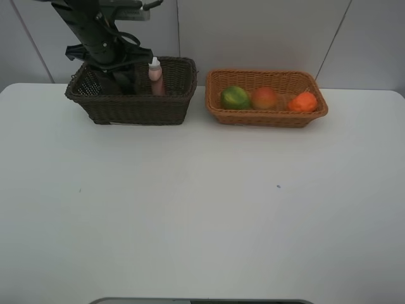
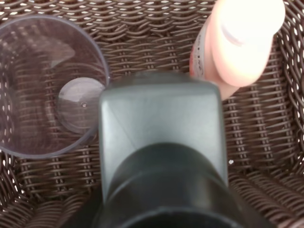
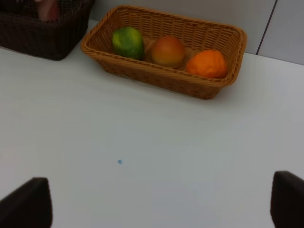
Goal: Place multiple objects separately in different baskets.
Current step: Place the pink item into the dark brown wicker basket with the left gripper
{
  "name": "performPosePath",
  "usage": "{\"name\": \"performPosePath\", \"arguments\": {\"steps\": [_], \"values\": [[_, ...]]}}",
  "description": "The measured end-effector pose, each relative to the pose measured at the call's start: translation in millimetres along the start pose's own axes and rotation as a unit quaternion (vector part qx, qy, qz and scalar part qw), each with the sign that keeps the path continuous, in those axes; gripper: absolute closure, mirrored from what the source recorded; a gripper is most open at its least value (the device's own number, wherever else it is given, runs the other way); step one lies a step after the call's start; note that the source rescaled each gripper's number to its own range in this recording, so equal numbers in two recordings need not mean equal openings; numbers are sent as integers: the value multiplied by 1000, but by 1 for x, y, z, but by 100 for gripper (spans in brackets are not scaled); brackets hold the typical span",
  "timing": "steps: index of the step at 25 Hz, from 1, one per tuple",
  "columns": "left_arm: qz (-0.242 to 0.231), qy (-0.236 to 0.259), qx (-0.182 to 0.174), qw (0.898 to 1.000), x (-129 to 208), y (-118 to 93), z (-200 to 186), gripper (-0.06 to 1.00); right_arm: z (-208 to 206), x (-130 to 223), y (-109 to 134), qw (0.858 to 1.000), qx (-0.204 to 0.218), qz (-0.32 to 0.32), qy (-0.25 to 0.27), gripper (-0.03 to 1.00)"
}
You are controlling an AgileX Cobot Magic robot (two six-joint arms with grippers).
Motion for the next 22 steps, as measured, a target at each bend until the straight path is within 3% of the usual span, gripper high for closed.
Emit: {"name": "performPosePath", "arguments": {"steps": [4, 6, 8, 11, 16, 22], "values": [[14, 0, 7, 1000, 0, -2, 1, 47, 0, 0, 0, 1000, 0, 0, 0, -2], [16, -4, 8, 1000, -1, -3, 1, 34, 0, 0, 0, 1000, 0, 0, 0, -2], [17, -8, 9, 1000, -2, -3, 1, 13, 0, 0, 0, 1000, 0, 0, 0, -2], [19, -9, 9, 1000, -3, -3, 1, -1, 0, 0, 0, 1000, 0, 0, 0, -2], [20, -15, 10, 1000, -6, -3, -7, -3, 0, 0, 0, 1000, 0, 0, 0, -2], [37, -52, 12, 998, -19, -11, -53, -3, 0, 0, 0, 1000, 0, 0, 0, -2]]}}
Point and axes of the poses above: a point on each arm's last joint axis where the gripper is mounted, z pointing out along that axis toward the gripper, y along the wrist's bending axis when the last joint is at zero, x = y × z, the point moved 7 cm from there along z, pointing out along that axis toward the gripper, and after that the axes turned 3 degrees about z, right-handed, at the moved point
